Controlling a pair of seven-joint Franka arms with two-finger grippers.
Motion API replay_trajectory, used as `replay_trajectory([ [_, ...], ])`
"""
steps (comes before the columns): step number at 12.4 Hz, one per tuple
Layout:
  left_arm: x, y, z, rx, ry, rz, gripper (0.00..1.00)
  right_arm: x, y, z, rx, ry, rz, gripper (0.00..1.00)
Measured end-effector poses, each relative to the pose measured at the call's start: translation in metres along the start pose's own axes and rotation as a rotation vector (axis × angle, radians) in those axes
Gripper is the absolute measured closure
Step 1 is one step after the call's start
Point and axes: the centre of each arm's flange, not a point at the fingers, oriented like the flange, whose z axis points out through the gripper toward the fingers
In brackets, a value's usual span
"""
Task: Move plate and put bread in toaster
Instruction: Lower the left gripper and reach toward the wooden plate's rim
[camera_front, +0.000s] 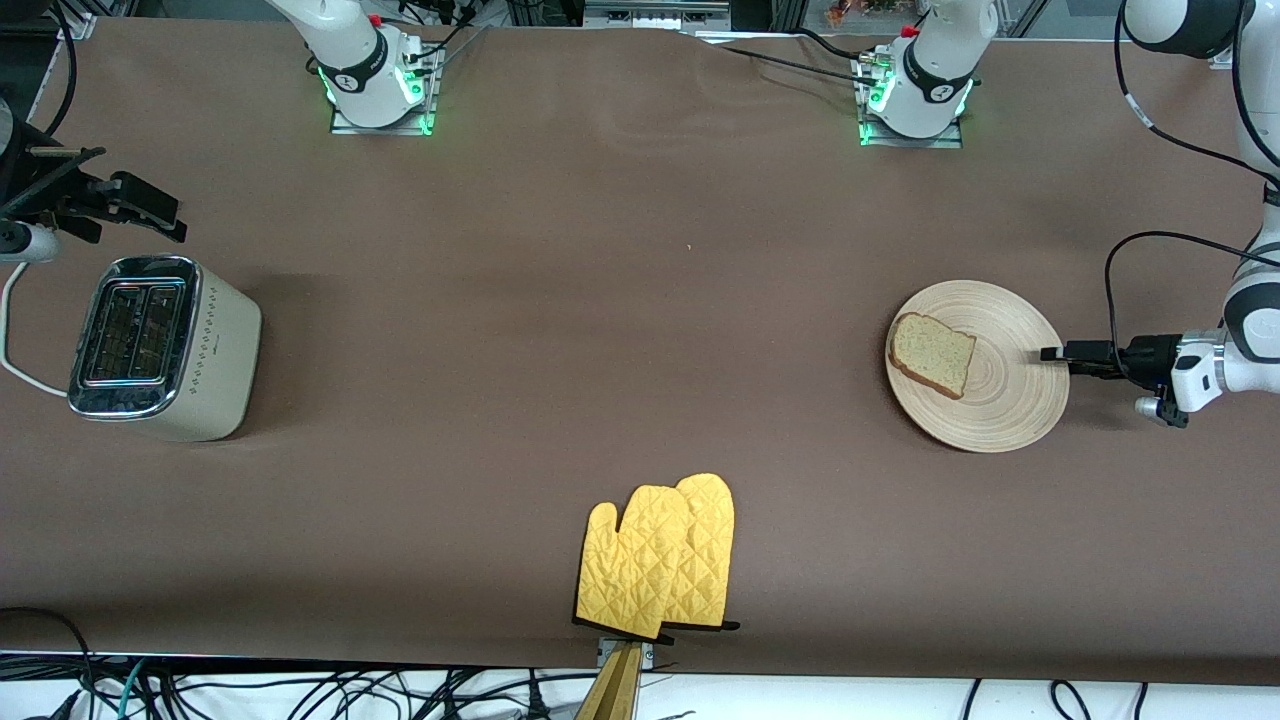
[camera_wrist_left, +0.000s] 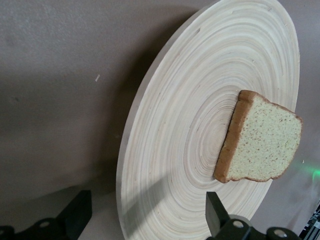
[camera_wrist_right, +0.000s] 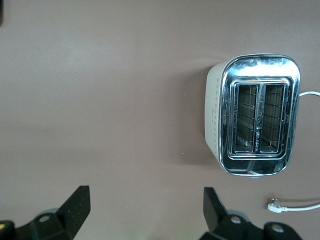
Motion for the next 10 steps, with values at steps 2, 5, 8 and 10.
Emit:
replay_trajectory([
  [2,0.001,0.0,0.004,-0.016,0.005,-0.003,0.03,0.0,0.0,0.0,0.0,0.0,0.0,0.0],
  [5,0.004,-0.001,0.016,-0.055,0.015,-0.014,0.06,0.0,0.0,0.0,0.0,0.0,0.0,0.0],
  [8,0.004,-0.001,0.021,-0.078,0.024,-0.023,0.15,0.0,0.0,0.0,0.0,0.0,0.0,0.0],
  [10,0.003,-0.003,0.026,-0.092,0.026,-0.031,0.37,0.0,0.0,0.0,0.0,0.0,0.0,0.0],
])
